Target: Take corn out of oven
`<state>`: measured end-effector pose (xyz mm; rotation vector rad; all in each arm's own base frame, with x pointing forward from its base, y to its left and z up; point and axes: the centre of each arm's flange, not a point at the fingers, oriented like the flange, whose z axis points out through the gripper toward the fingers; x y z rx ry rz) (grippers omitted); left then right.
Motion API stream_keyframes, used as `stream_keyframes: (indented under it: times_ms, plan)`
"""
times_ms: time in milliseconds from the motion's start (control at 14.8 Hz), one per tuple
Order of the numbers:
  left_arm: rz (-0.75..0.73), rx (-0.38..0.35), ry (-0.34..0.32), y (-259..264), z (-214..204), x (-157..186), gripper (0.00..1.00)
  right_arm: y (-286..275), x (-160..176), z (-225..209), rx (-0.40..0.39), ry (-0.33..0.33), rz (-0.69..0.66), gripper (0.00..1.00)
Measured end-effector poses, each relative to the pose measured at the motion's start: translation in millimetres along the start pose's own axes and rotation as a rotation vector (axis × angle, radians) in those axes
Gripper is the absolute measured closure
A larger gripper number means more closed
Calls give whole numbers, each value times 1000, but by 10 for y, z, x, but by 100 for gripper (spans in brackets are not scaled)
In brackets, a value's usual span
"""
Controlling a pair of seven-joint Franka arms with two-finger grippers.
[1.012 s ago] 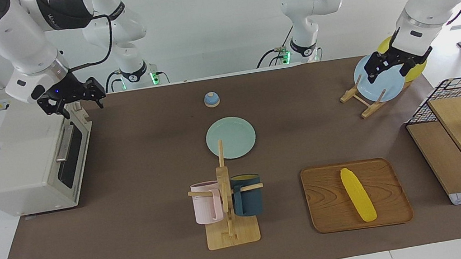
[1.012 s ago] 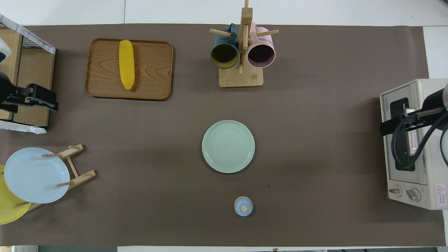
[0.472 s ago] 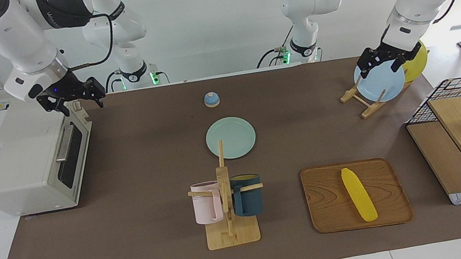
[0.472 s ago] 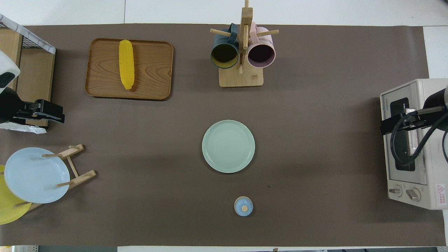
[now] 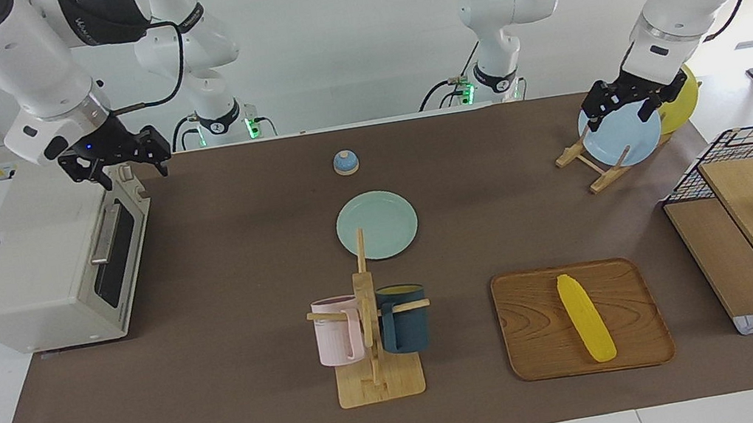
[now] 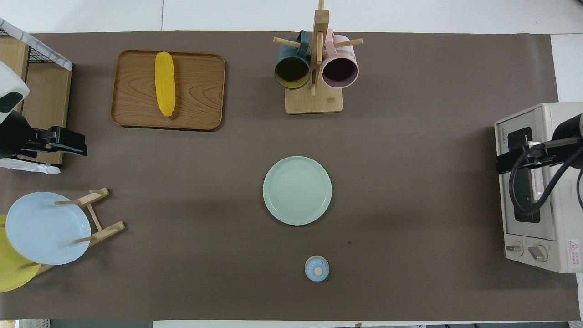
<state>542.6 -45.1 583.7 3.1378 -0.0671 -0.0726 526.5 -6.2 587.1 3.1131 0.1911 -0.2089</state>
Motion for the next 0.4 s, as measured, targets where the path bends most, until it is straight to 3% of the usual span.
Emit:
stream_keyframes:
  times_ms: [405]
  plan:
    - [0,-10,2,15,1,2,0,50,14,30,3,-6,9,0]
